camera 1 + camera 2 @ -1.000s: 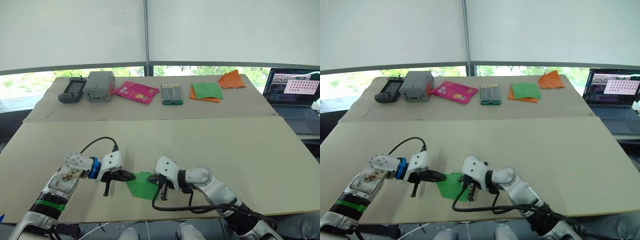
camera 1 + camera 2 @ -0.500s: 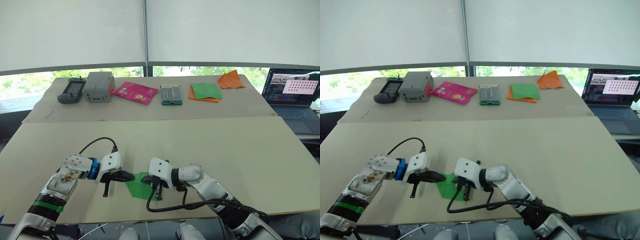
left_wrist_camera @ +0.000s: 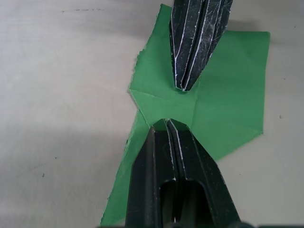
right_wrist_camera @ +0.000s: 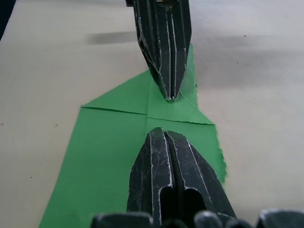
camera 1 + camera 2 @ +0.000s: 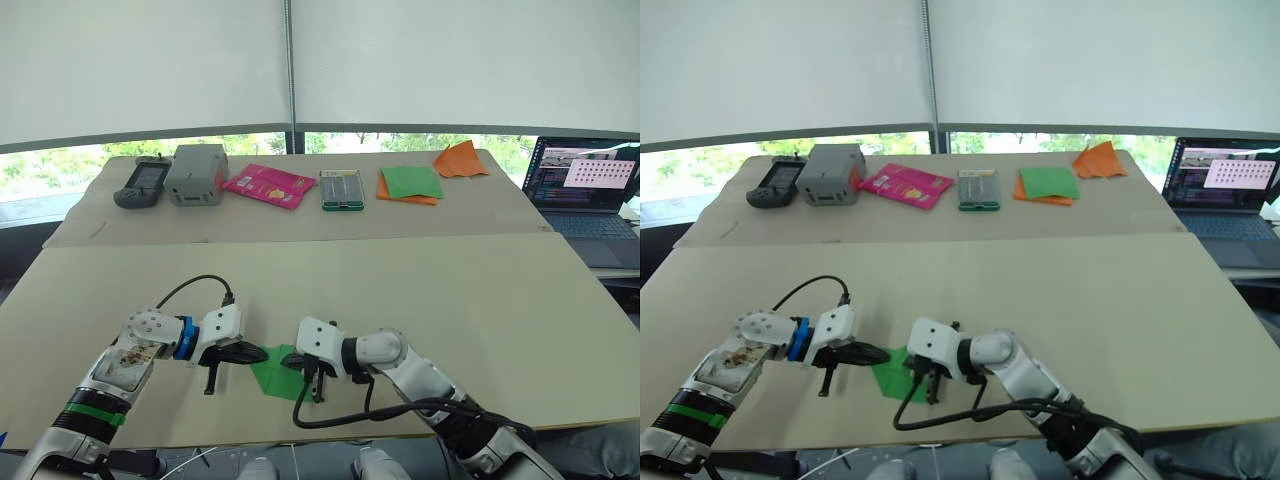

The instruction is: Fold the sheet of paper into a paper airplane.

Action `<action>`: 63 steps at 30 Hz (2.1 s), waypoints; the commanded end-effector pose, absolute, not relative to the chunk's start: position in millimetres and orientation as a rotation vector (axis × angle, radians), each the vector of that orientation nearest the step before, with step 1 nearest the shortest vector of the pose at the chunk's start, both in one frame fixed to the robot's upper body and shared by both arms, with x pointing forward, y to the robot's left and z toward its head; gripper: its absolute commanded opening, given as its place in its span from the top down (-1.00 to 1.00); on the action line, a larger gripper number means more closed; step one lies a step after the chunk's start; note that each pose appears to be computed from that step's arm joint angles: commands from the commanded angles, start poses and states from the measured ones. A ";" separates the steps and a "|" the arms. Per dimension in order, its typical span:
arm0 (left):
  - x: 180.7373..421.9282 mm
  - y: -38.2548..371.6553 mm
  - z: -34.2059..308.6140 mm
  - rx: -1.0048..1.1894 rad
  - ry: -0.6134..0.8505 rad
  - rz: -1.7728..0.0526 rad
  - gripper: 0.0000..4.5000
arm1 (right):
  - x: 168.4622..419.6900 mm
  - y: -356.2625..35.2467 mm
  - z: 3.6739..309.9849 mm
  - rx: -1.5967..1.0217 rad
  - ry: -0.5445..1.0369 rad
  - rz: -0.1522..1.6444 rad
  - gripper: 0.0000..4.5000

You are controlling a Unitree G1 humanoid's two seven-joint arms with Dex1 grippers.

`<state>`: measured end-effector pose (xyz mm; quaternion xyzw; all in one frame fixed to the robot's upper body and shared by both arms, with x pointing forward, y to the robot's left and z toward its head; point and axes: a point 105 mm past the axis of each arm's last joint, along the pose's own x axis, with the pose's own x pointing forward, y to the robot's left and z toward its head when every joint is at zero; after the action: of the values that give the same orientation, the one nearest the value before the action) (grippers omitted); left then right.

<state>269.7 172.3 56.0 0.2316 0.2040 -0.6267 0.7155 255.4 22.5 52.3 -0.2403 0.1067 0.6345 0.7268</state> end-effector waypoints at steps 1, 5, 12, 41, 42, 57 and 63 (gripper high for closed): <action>260.0 187.5 32.3 0.532 0.596 -1.369 0.98 | 241.2 23.5 35.7 -0.531 0.299 1.468 1.00; 261.0 188.5 32.9 0.534 0.597 -1.364 0.98 | 244.0 20.1 30.0 -0.549 0.328 1.447 1.00; 261.4 189.1 34.0 0.536 0.594 -1.359 0.98 | 243.4 1.9 6.0 -0.571 0.483 1.399 1.00; 261.3 189.8 36.6 0.549 0.593 -1.360 0.98 | 213.4 -48.7 -31.6 -0.437 0.754 1.279 1.00; 261.5 189.6 36.7 0.550 0.592 -1.361 0.98 | 213.5 -47.9 -30.0 -0.414 0.752 1.275 1.00; 263.4 182.6 39.2 0.540 0.575 -1.375 0.98 | 225.9 -37.2 -14.9 -0.325 0.703 1.210 1.00; 263.8 179.8 36.6 0.548 0.577 -1.386 0.98 | 231.8 -30.6 -4.3 -0.313 0.665 1.195 1.00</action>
<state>271.0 178.9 54.2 0.2459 0.2225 -0.6181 0.7127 238.9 -9.3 38.2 -0.1371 0.2027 0.5894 0.7699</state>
